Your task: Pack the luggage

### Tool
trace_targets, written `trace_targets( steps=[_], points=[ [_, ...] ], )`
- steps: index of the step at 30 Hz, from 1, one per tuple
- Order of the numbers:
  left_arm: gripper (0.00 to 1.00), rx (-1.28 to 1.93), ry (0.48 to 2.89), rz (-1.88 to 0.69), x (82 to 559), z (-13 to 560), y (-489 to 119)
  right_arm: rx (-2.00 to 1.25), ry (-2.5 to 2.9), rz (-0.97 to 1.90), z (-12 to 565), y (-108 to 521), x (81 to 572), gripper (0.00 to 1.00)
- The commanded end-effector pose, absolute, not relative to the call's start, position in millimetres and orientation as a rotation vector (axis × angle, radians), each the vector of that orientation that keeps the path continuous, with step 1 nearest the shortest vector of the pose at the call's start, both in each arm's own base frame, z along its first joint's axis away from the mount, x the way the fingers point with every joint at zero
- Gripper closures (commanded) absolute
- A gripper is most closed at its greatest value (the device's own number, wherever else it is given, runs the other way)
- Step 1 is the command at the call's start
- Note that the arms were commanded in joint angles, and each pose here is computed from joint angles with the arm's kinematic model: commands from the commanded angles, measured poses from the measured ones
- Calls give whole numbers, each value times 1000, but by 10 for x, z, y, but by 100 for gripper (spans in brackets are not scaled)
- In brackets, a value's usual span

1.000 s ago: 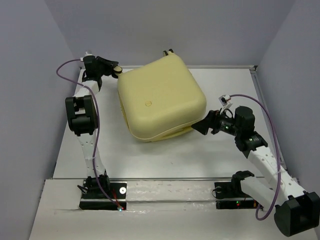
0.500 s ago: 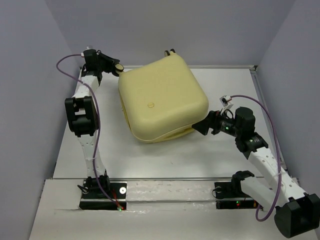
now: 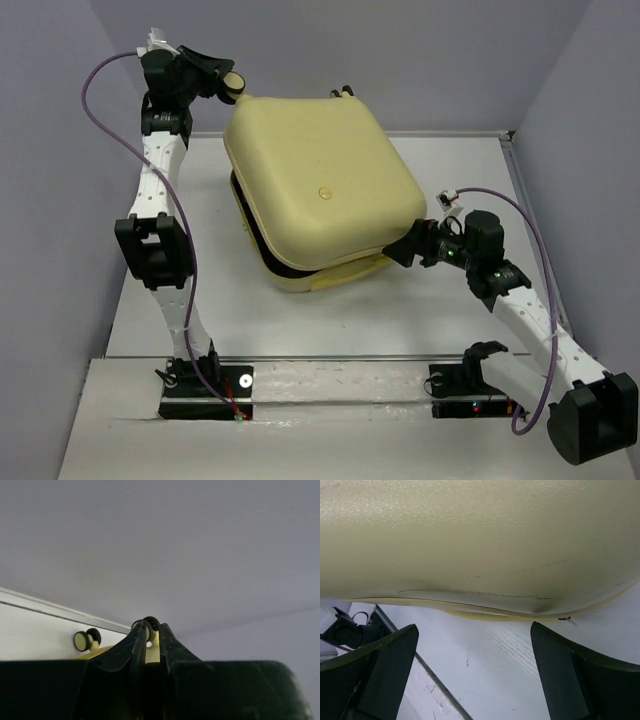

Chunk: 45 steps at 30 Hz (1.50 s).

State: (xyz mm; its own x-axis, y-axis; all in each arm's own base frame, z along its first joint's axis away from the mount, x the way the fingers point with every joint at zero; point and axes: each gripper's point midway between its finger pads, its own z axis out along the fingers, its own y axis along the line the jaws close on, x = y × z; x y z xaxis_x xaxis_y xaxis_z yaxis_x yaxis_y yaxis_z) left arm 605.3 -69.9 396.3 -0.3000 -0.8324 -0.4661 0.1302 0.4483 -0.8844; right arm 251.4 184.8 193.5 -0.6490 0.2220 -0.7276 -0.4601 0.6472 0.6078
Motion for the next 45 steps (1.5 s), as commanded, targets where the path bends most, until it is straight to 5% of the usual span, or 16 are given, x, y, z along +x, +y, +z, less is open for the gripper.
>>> trace_targets(
  steps=[1, 18, 20, 22, 23, 24, 25, 28, 32, 36, 37, 38, 41, 45],
  points=[
    [94, -387, 1417, -1153, 5405, 5052, -931, -214, 1920, 1012, 2282, 1838, 2558, 0],
    [94, -594, 1689, -946, 5664, 3344, -430, -158, 1900, 915, 2407, 1663, 2476, 8],
    [82, -605, 1707, -934, 5666, 3231, -392, -149, 1905, 905, 2401, 1639, 2450, 11],
    [59, -600, 1718, -928, 5683, 3193, -348, -135, 1918, 886, 2350, 1603, 2429, 15],
    [35, -604, 1725, -923, 5677, 3183, -324, -123, 1928, 874, 2307, 1584, 2430, 19],
    [25, -595, 1724, -908, 5670, 3204, -306, -91, 1938, 840, 2257, 1533, 2465, 22],
    [14, -594, 1719, -890, 5663, 3233, -271, -63, 1970, 821, 2137, 1503, 2478, 37],
    [1, -585, 1677, -794, 5558, 3449, -152, 20, 1998, 799, 2009, 1457, 2550, 62],
    [1, -564, 1589, -659, 5257, 3869, 6, 101, 1984, 753, 1876, 1379, 2666, 84],
    [1, -575, 1435, -616, 4573, 4249, 61, 140, 1927, 671, 1767, 1231, 2818, 93],
    [1, -590, 1426, -622, 4456, 4197, 55, 129, 1937, 671, 1716, 1241, 2819, 93],
    [1, -631, 1476, -621, 4374, 3828, 47, 131, 1917, 671, 1732, 1226, 2869, 81],
    [1, -628, 1421, -703, 3811, 3678, -111, 127, 1920, 655, 1618, 1194, 2964, 65],
    [17, -658, 1478, -806, 3356, 3048, -429, 73, 1885, 607, 1501, 1143, 3120, 61]
  ],
)
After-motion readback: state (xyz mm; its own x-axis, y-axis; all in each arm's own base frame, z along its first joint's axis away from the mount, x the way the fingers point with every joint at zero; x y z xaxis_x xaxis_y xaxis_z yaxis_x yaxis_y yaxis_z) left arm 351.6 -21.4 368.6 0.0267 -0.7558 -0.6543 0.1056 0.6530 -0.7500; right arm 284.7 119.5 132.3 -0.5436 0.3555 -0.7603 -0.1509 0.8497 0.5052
